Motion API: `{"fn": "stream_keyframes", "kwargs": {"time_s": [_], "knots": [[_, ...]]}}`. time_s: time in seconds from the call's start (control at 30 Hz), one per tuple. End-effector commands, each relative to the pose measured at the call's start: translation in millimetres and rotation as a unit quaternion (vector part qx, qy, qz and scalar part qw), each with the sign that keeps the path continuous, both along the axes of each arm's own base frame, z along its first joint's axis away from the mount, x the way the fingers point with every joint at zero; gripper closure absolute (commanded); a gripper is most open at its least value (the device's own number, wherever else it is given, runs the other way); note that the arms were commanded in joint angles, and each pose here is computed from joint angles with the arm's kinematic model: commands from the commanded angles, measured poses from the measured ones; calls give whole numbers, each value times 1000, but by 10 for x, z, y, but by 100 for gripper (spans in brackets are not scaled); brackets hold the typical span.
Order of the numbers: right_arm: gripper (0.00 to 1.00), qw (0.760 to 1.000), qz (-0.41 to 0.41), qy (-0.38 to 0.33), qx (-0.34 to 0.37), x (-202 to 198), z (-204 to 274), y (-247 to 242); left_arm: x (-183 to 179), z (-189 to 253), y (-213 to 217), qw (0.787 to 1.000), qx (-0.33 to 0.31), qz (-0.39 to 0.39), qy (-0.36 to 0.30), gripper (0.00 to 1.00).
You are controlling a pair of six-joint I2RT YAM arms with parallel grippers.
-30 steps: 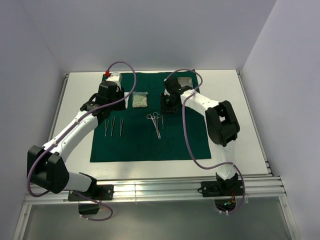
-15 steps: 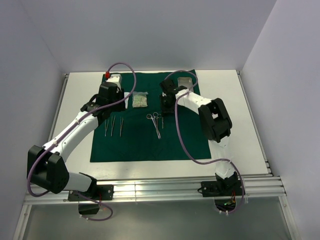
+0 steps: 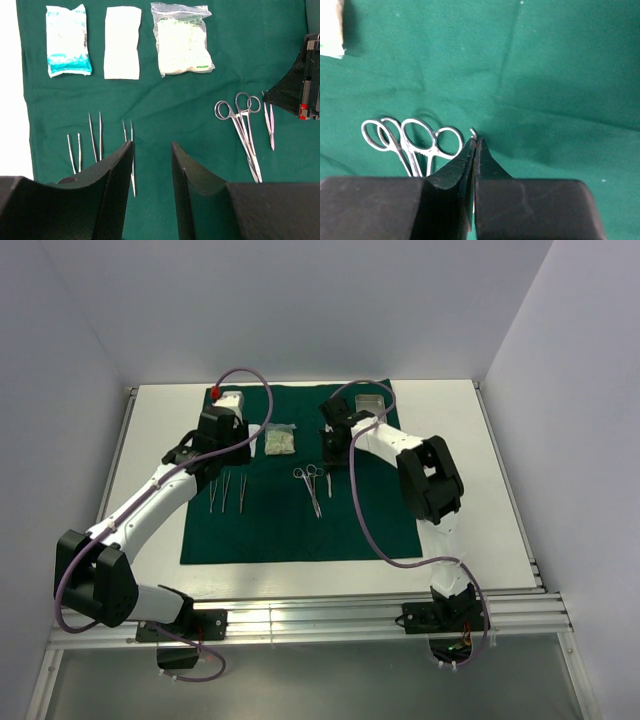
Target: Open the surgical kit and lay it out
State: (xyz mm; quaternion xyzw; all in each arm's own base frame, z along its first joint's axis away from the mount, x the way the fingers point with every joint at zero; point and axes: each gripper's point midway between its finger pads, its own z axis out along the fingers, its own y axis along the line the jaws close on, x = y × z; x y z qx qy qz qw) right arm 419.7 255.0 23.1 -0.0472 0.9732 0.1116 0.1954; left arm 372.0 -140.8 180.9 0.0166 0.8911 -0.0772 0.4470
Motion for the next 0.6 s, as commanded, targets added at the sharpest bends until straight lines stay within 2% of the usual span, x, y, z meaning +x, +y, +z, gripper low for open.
{"fn": "stream_keyframes", "kwargs": {"time_s": [0.0, 0.07, 0.13, 0.17, 0.27, 0.3, 0.47, 0.57], "knots": [[100, 999, -10, -33, 17, 122, 452, -147, 50, 135, -44, 1000, -29, -9, -7, 59], [100, 998, -21, -30, 48, 147, 551, -294, 17, 204, -168, 997, -70, -38, -7, 58], [100, 992, -24, -63, 105, 226, 879, -327, -25, 330, -280, 991, -114, -70, -14, 54], [100, 984, -14, -62, 164, 147, 1058, -343, -68, 400, -413, 985, -139, -101, -17, 52], [100, 966, 1, -102, 236, 148, 1322, -333, -136, 514, -578, 974, -182, -133, -15, 48], [100, 957, 16, -121, 264, 89, 1566, -283, -132, 563, -617, 972, -191, -138, -20, 46], [100, 930, -4, -178, 322, 24, 2061, -239, -149, 706, -859, 967, -198, -161, -25, 44], [100, 927, -42, -181, 327, 40, 2136, -248, -177, 743, -1049, 968, -182, -170, -28, 44]]}}
